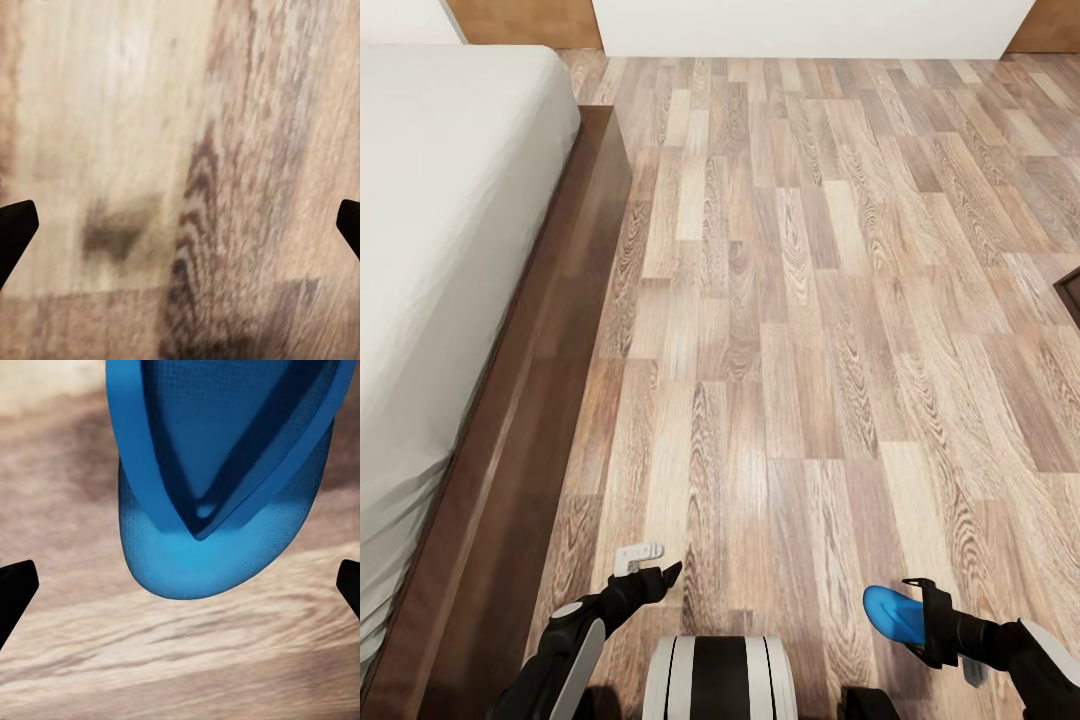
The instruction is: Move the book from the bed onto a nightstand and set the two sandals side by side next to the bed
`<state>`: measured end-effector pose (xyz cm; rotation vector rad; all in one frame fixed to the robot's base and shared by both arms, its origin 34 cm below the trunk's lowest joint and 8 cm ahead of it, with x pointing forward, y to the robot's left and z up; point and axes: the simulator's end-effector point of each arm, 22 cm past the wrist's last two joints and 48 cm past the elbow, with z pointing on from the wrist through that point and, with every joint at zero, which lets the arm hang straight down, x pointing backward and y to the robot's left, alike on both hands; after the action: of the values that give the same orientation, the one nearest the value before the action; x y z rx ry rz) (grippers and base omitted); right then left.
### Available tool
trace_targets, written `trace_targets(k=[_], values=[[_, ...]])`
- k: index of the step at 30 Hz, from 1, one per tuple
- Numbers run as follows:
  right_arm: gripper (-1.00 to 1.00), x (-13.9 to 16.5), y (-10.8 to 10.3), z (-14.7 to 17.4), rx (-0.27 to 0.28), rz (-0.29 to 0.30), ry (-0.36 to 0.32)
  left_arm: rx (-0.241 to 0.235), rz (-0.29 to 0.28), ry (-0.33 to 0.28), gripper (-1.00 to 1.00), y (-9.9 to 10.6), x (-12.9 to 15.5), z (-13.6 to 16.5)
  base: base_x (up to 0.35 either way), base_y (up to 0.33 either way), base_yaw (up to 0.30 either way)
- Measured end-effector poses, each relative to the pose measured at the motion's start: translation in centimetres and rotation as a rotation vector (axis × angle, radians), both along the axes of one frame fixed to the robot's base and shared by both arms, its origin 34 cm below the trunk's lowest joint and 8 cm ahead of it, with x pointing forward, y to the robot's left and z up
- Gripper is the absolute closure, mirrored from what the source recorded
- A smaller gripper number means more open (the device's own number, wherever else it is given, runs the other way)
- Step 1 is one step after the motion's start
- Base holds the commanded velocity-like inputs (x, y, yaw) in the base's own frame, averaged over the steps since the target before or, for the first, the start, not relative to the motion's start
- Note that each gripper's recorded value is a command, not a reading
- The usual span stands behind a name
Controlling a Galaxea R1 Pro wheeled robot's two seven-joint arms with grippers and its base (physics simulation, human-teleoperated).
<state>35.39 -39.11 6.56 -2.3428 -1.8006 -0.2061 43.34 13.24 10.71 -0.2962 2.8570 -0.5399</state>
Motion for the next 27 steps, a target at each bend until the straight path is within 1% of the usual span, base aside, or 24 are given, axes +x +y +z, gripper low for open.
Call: trace_targets(k=[3, 10, 19, 27], values=[[-1.0, -0.01, 0.0, 0.0, 0.0, -0.001, 0.0, 0.0, 0.001, -0.001, -1.0, 0.02, 0.04, 0.02, 0.059, 0.0, 0.0], [-1.0, 0.0, 0.03, 0.01, 0.0, 0.001, 0.0, 0.001, -0.001, -0.002, -1.0, 0.0, 0.03, 0.01, 0.159, 0.0, 0.0], [-1.0, -0.02, 0.03, 0.0, 0.0, 0.001, 0.001, 0.001, -0.001, -0.002, -1.0, 0.0, 0.03, 0.0, 0.029, -0.005, 0.0], [-1.0, -0.01, 0.02, 0.0, 0.0, 0.001, 0.001, 0.001, -0.001, -0.001, -1.0, -0.02, 0.01, 0.0, 0.002, -0.159, 0.0]])
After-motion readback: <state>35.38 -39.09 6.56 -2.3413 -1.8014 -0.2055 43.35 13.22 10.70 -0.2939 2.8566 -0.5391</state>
